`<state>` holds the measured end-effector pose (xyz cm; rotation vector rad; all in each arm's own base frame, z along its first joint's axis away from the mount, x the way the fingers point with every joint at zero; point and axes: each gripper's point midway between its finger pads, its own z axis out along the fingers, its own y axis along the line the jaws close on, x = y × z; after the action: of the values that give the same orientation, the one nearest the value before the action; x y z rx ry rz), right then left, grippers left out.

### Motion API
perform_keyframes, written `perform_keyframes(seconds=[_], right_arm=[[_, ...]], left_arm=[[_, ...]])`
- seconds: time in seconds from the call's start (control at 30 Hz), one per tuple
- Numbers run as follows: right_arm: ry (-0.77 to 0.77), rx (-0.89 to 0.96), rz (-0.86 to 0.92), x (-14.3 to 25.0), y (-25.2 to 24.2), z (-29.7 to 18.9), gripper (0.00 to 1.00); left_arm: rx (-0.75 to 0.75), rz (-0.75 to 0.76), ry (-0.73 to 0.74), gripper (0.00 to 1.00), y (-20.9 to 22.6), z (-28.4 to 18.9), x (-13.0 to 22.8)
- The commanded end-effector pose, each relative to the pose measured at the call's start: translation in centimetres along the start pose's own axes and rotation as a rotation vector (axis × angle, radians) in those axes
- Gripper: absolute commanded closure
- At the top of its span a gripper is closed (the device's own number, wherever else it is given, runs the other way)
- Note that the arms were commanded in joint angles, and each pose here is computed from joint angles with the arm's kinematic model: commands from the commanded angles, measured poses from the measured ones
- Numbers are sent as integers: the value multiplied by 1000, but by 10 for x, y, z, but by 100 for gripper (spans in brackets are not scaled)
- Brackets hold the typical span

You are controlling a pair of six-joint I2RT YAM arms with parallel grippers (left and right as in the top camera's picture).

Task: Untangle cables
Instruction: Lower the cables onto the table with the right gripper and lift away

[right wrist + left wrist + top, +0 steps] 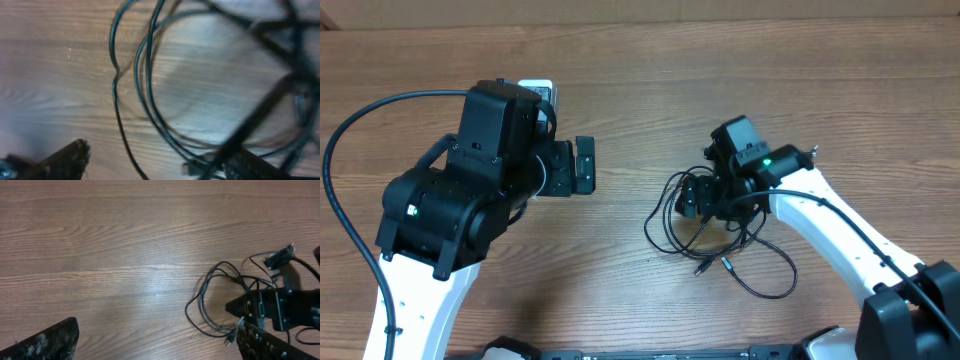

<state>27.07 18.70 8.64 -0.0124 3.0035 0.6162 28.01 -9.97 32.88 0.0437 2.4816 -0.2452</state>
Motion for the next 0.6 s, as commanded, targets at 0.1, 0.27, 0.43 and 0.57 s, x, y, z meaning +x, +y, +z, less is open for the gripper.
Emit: perform_keyframes(seconds=[0.1,0.27,0.43,0.57], right_arm=[[27,-77,2,13,1,18,9],[-10,-102,17,5,4,22,68],[-23,-115,18,2,8,21,96],[-35,-227,-29,-10,37,3,96]], left_arm=[[-6,-8,-25,0,1,-5,-8],[-6,-8,-25,0,1,-4,-8],[-6,-8,-23,0,1,-4,-8],[-7,-8,-23,0,1,-4,-8]])
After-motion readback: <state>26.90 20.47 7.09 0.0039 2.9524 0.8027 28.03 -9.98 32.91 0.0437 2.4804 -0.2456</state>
